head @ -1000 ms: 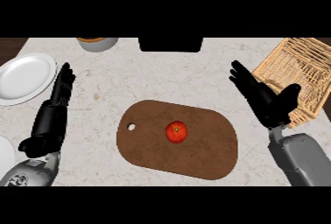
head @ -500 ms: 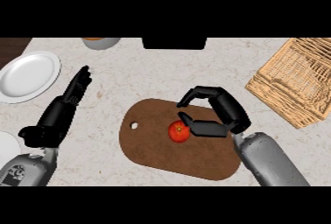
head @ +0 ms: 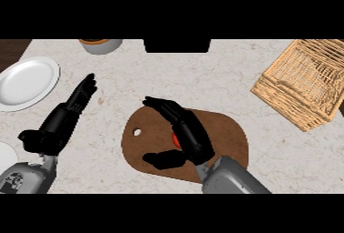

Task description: Pick the tomato from the cutting board and place it in the basket

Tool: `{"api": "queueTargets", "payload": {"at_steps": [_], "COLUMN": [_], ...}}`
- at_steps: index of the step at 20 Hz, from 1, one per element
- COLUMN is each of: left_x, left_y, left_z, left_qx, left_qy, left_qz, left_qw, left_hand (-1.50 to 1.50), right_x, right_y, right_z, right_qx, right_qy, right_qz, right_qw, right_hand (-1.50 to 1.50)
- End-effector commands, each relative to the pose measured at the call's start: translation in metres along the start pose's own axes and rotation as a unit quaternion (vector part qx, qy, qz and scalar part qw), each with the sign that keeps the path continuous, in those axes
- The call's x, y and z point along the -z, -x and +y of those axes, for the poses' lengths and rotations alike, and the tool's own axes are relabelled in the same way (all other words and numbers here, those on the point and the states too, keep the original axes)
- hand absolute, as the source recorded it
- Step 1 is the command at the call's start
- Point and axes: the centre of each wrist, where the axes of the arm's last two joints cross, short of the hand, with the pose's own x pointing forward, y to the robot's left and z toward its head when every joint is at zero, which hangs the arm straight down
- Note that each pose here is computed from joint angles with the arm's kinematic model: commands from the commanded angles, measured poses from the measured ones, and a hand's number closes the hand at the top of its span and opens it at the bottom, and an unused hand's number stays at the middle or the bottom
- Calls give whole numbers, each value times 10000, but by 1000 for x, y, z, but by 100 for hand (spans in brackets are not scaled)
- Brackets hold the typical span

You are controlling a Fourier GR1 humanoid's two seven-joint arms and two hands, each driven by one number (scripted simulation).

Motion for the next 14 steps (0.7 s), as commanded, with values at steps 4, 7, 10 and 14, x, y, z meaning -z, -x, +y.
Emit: {"api": "queueTargets", "payload": {"at_steps": [4, 7, 10, 14], "left_x": [-6, -5, 3, 4], "left_y": [5, 10, -3, -1], "left_z": [8, 16, 8, 19], "left_qx": [-22, 58, -20, -30], "left_qy": [-115, -190, -140, -136], "left_qz": [116, 183, 8, -20], "left_qw": [9999, 9996, 9999, 9999], "left_hand": [0, 0, 0, 0], "right_x": [33, 35, 41, 36], "right_y": [-37, -41, -71, -107], "right_z": [-43, -65, -67, -90], "right_qx": [-2076, -3139, -3252, -3115], "right_qy": [580, -249, -1197, -1917], "right_qz": [621, 1158, 1625, 1944], "right_qw": [9745, 9420, 9239, 9102], "right_hand": [-150, -150, -150, -150]}}
